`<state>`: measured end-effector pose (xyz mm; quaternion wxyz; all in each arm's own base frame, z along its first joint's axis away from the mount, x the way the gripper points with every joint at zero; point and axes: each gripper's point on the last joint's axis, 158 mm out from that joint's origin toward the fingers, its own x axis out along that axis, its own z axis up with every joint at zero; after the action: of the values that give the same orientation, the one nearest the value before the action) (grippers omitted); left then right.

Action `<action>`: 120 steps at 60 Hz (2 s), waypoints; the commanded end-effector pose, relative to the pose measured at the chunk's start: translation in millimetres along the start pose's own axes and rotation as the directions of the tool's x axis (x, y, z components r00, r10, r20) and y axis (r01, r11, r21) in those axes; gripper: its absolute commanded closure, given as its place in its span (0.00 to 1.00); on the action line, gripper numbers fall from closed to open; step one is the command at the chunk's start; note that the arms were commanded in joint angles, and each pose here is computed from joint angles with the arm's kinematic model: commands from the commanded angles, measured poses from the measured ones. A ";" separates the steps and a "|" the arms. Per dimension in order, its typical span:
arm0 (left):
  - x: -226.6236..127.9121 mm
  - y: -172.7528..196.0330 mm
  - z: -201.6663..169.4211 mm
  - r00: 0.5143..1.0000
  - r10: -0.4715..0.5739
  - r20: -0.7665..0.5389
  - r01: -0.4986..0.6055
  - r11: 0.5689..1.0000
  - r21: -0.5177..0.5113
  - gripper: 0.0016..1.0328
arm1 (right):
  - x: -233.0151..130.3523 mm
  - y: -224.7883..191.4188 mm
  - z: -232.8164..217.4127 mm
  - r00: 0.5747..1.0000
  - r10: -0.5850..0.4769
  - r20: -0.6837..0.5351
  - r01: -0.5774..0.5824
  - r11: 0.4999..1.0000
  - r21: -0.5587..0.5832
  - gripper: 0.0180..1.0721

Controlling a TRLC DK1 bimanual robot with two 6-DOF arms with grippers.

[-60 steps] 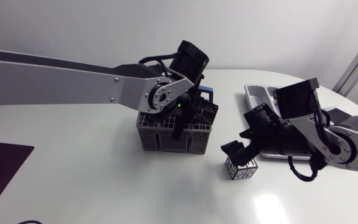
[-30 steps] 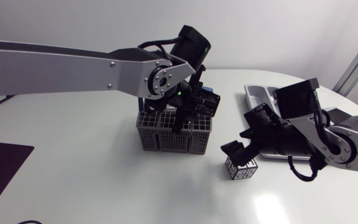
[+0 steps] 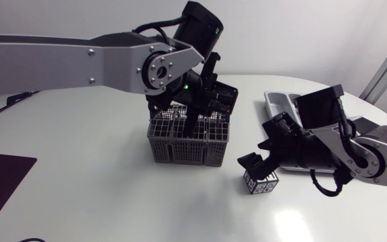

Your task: Transfer all utensils from the basket to the drawer tray.

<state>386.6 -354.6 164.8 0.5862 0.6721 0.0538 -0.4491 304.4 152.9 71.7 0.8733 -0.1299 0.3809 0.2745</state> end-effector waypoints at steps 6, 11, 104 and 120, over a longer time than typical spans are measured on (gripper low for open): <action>-27.4 18.8 5.7 0.998 0.063 0.022 -0.063 0.998 0.000 0.97 | -0.9 6.5 -9.1 1.000 0.002 -0.010 -0.002 1.000 0.007 0.07; -31.9 19.6 7.0 0.997 0.068 0.026 -0.068 0.998 -0.003 0.97 | -2.9 7.7 -9.1 1.000 0.003 -0.005 -0.003 1.000 0.005 0.07; -81.2 -10.4 47.2 0.989 -0.093 0.114 0.143 0.439 -0.887 0.97 | -38.6 43.1 63.8 0.907 -0.167 0.386 0.313 0.880 -0.357 0.08; -74.9 -20.1 47.6 0.970 -0.171 0.173 0.220 0.315 -0.923 0.97 | -34.9 48.2 70.1 0.882 -0.184 0.435 0.372 0.837 -0.400 0.25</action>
<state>298.6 -353.3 204.1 0.8050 0.2202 0.3509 -0.4246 299.4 210.3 151.6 0.9084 -0.3180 0.1065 0.2497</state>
